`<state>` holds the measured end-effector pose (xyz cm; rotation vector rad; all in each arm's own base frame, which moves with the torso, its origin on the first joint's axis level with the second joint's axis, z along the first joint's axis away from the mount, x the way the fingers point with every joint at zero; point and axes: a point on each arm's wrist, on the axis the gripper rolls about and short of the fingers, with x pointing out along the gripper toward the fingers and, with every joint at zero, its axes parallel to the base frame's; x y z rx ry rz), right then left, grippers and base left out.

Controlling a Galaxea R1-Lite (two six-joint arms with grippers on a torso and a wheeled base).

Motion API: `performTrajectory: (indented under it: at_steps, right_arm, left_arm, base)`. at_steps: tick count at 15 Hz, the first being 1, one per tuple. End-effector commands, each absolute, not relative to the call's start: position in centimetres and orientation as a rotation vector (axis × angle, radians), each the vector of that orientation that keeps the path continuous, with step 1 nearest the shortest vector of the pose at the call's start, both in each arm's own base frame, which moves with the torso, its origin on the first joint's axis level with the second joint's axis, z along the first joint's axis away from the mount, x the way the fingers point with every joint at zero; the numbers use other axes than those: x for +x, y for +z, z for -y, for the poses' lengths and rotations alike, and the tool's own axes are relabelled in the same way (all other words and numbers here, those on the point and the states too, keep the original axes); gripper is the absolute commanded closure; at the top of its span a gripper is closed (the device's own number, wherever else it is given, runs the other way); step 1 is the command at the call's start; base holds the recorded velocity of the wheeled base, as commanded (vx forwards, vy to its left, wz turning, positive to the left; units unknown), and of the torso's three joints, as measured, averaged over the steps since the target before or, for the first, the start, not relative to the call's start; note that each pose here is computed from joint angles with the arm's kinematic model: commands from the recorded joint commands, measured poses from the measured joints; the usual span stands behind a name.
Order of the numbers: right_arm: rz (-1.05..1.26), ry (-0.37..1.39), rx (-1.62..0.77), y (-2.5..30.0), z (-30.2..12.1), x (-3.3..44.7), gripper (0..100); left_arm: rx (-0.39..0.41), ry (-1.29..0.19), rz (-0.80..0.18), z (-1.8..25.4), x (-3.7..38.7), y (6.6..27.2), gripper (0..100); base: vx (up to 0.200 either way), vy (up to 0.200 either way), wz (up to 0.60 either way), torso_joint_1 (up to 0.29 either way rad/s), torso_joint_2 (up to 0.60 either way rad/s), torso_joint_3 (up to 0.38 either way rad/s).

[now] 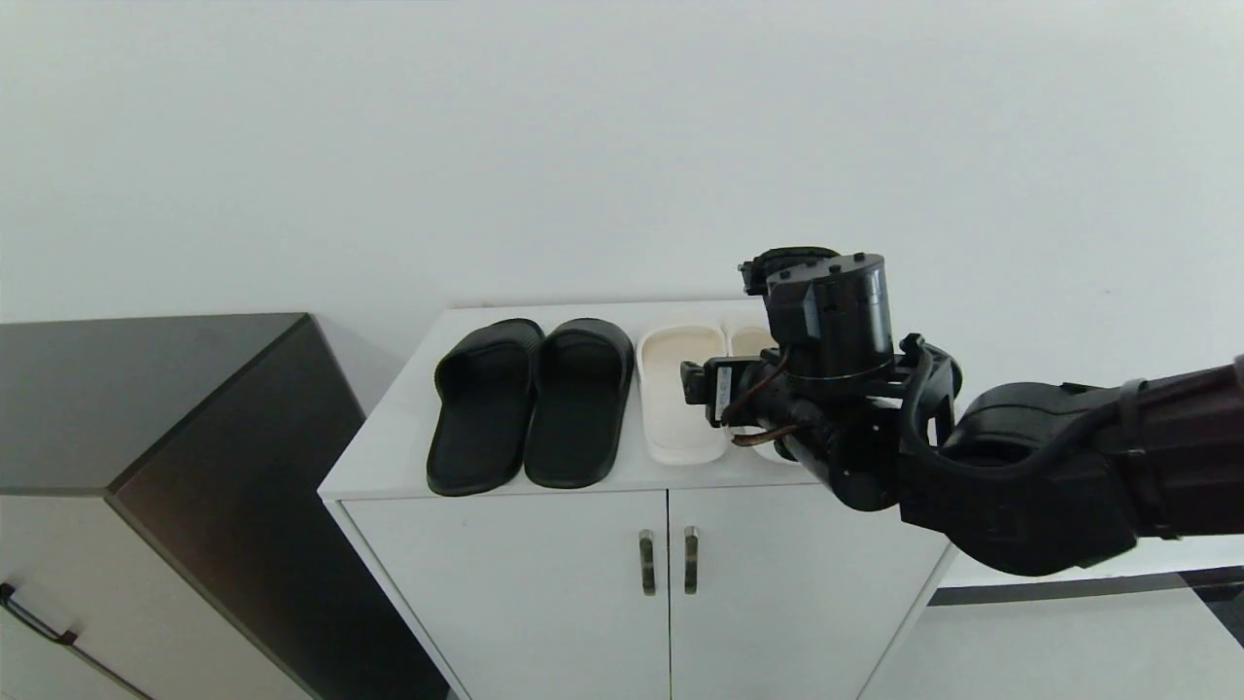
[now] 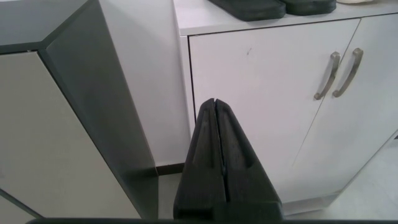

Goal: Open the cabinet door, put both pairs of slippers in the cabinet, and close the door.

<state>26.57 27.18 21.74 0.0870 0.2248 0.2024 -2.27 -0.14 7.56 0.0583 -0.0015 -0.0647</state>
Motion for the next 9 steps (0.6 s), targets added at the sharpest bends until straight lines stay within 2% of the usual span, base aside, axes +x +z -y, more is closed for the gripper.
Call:
performTrajectory:
  at_steps: [1,9]
  right_arm:
    - [-0.239,0.183,0.069,20.7,-27.6,27.9,0]
    - [-0.216,0.140,0.061,19.4,-29.2,32.0,0]
  left_arm:
    - [0.058,-0.064,0.000,0.1,-2.3,7.6,100]
    - [0.058,-0.064,0.002,0.1,-2.3,7.6,100]
  base:
    - [0.000,0.000,0.00,0.000,0.00,0.000]
    - [0.000,0.000,0.00,0.000,0.00,0.000]
